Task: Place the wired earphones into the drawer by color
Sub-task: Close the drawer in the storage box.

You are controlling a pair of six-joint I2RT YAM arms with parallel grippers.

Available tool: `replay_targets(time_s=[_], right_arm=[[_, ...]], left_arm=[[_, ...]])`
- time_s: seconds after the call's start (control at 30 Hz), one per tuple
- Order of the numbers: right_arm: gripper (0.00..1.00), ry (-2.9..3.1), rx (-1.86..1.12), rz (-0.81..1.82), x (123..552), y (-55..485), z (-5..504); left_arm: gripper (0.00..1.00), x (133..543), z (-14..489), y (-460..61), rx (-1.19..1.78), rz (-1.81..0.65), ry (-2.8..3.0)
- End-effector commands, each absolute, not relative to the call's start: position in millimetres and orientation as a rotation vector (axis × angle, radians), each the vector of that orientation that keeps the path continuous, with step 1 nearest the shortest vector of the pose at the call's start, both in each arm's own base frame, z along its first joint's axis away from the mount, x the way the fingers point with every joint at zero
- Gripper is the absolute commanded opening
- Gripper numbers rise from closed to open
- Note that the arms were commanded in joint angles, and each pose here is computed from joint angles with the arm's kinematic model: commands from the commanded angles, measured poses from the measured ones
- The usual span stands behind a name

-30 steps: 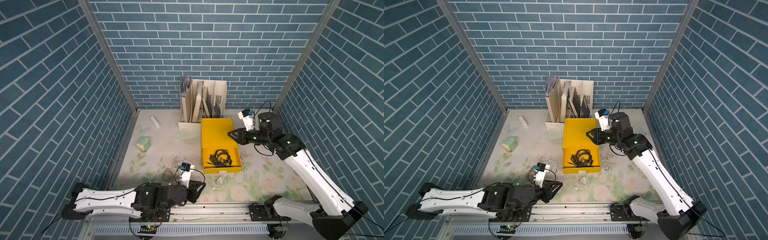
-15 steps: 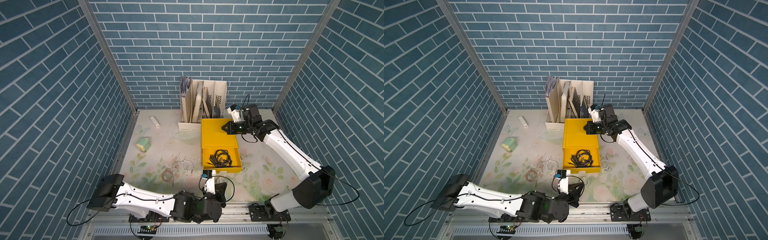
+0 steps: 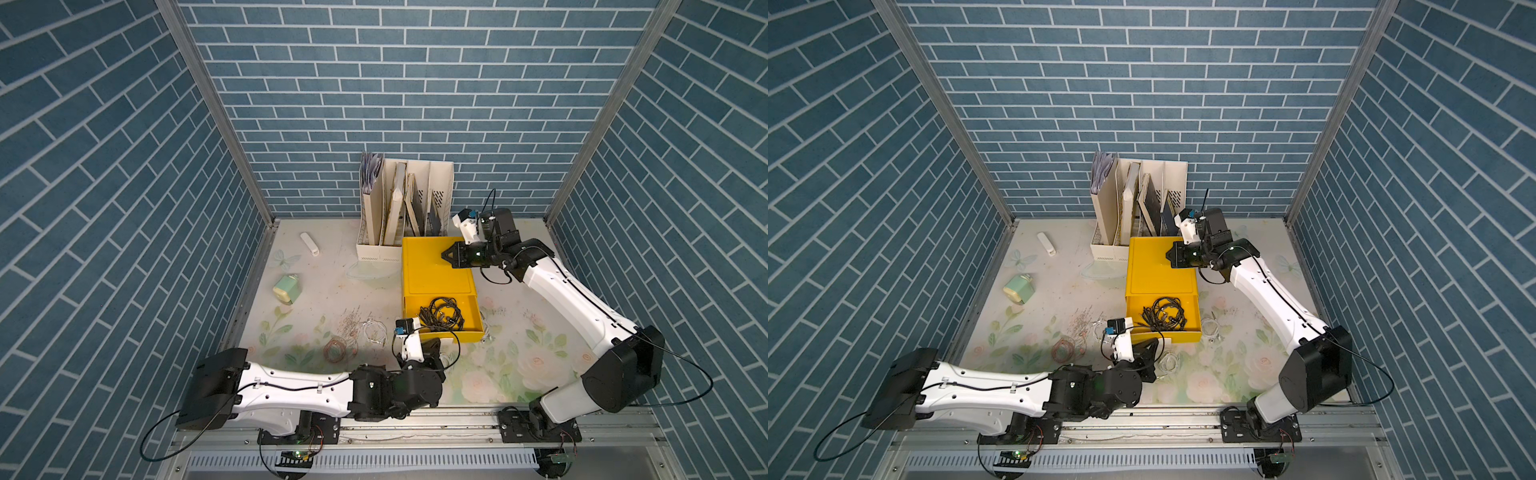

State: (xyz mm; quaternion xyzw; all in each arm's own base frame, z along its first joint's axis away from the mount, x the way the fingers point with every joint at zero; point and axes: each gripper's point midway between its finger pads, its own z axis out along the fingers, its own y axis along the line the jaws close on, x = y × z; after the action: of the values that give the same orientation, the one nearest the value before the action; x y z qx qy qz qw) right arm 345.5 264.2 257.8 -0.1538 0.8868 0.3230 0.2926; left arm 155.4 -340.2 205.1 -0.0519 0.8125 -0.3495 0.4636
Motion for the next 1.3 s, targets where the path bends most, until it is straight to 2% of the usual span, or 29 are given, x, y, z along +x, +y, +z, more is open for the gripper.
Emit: replay_targets(time_s=[0.0, 0.2, 0.5, 0.77, 1.13, 1.27], right_arm=[[0.05, 2.392, -0.423, 0.84, 350.3, 264.3, 239.0], [0.05, 2.443, -0.412, 0.824, 350.9, 263.1, 220.5], [0.05, 2.441, -0.409, 0.81, 351.7, 261.8, 219.5], [0.05, 2.447, -0.413, 0.821, 349.6, 262.3, 216.7], [0.05, 2.44, -0.424, 0.843, 347.3, 264.6, 217.8], [0.05, 2.437, -0.421, 0.857, 345.1, 265.0, 219.3]], left_arm=[[0.0, 178.8, 199.4, -328.0, -0.133, -0.758, 1.977], [0.0, 203.2, 199.6, -328.8, -0.169, -0.672, 1.959], [0.0, 226.5, 192.3, -317.2, -0.351, -0.596, 1.873], [0.0, 243.5, 199.1, -310.5, -0.465, -0.664, 1.804], [0.04, 256.9, 183.0, -314.8, -0.479, -0.661, 1.828], [0.05, 245.3, 181.7, -312.5, -0.468, -0.711, 1.847]])
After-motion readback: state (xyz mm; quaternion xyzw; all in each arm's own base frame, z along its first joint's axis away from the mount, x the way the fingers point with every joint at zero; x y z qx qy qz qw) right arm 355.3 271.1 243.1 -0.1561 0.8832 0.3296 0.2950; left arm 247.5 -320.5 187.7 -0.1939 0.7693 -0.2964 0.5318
